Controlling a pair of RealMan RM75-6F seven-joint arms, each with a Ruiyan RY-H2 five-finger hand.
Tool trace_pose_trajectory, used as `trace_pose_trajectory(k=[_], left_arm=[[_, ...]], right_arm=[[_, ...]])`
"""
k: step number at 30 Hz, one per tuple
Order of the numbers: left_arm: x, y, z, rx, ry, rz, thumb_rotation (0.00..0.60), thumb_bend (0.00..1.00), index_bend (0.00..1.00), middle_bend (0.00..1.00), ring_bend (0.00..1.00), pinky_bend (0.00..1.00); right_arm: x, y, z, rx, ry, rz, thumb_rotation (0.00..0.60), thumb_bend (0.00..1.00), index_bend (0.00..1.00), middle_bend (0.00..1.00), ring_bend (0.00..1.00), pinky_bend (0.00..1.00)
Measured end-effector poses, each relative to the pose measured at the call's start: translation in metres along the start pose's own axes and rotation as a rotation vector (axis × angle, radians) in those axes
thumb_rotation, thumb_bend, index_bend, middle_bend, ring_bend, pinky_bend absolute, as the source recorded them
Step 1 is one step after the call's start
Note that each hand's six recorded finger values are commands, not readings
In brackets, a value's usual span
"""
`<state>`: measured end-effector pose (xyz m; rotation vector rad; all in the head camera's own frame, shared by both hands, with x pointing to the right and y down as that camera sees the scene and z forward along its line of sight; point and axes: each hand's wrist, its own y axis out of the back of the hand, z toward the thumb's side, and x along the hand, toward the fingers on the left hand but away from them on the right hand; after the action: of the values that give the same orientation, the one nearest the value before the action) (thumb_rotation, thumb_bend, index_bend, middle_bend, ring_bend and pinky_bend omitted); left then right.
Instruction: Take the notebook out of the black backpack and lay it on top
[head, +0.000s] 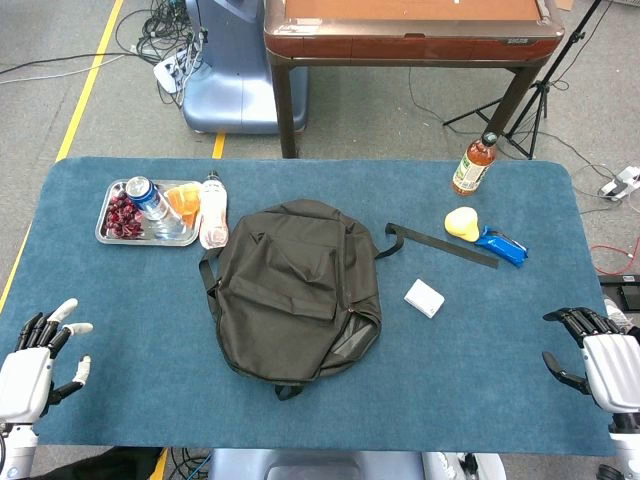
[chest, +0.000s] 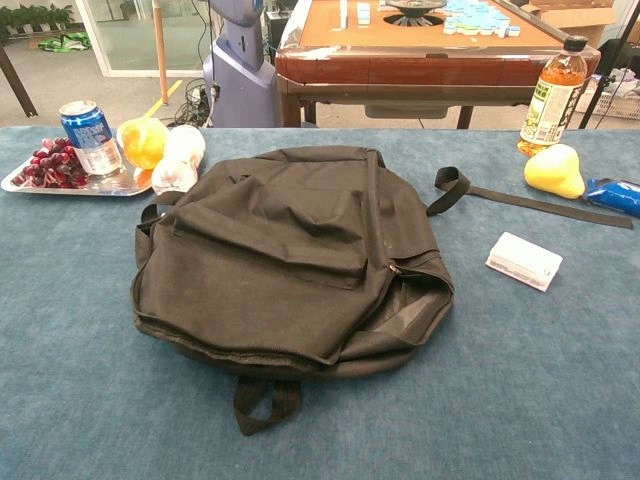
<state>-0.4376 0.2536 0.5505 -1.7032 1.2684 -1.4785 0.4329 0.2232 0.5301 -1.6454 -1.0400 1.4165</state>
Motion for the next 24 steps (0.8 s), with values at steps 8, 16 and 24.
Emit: trace_pose_trajectory(k=[8, 16, 24], left_arm=[[0.004, -0.003, 0.004, 0.007, -0.035, -0.015, 0.6, 0.44, 0.32, 0.11, 0.09, 0.03], [0.018, -0.011, 0.022, 0.036, -0.165, -0.094, 0.6, 0.42, 0.32, 0.11, 0.09, 0.03], [0.032, -0.037, 0.051, 0.074, -0.345, -0.251, 0.6, 0.38, 0.31, 0.11, 0.09, 0.03]], right_arm=[[-0.001, 0.01, 0.0, 0.021, -0.005, -0.043, 0.6, 0.3, 0.35, 0.33, 0.24, 0.36], [-0.007, 0.035, 0.004, 0.044, -0.014, -0.122, 0.6, 0.3, 0.35, 0.32, 0.24, 0.36], [-0.011, 0.042, 0.011, 0.053, 0.001, -0.112, 0.6, 0.3, 0.35, 0.32, 0.23, 0.36]])
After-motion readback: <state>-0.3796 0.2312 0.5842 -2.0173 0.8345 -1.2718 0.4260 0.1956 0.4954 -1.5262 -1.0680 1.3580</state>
